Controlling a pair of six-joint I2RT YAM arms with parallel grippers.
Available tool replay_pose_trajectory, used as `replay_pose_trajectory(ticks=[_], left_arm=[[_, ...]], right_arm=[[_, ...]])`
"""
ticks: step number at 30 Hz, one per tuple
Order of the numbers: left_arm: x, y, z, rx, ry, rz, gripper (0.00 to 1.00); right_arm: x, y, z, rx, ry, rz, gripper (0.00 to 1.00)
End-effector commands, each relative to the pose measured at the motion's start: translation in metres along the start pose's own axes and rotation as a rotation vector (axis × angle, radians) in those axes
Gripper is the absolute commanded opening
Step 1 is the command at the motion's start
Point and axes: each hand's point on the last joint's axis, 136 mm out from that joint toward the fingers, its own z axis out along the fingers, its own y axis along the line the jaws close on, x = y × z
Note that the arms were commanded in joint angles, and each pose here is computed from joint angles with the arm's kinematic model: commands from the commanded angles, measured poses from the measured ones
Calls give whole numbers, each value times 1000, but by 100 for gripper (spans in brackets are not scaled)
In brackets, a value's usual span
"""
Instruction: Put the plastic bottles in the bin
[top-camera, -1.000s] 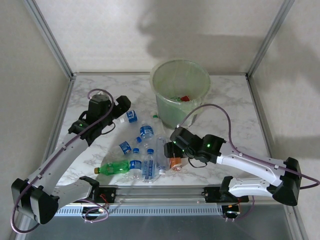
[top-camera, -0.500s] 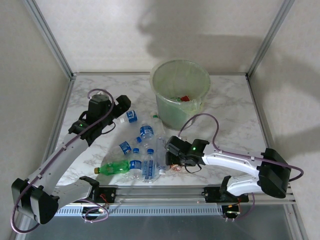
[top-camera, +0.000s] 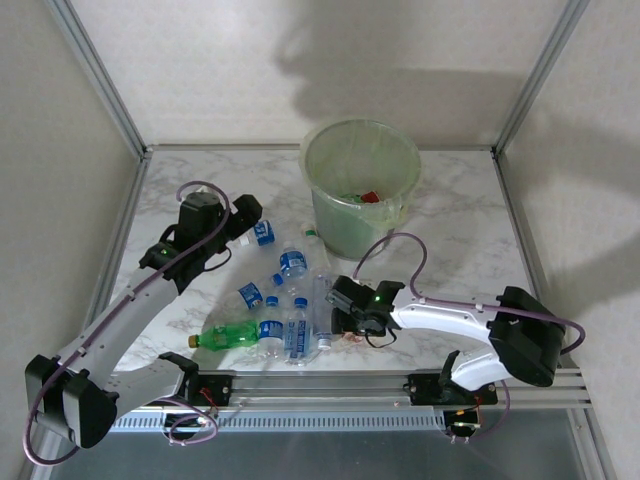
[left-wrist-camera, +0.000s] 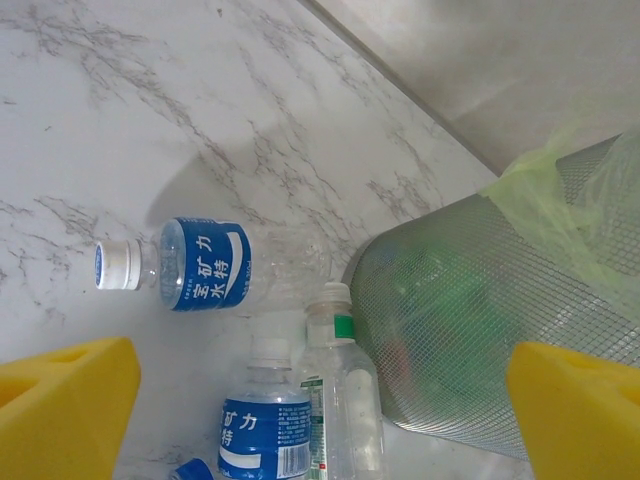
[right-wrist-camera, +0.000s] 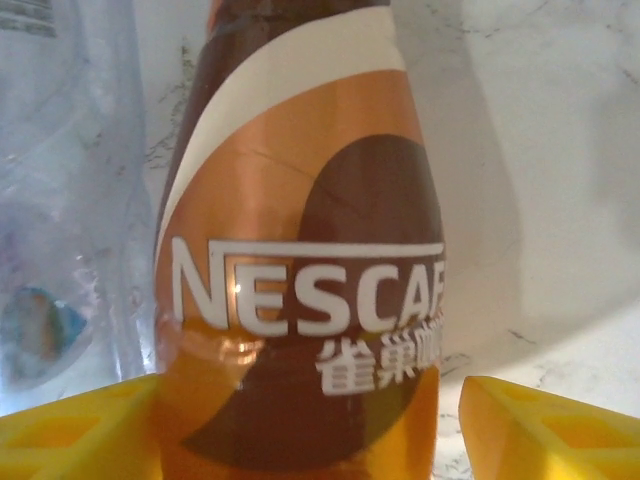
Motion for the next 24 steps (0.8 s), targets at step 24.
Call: replay_pose_trajectory(ticks=[24], left_arm=[[2,5,9,15,0,-28,93]], right_arm=[[-55,50,-95,-158,-246,-90,49]])
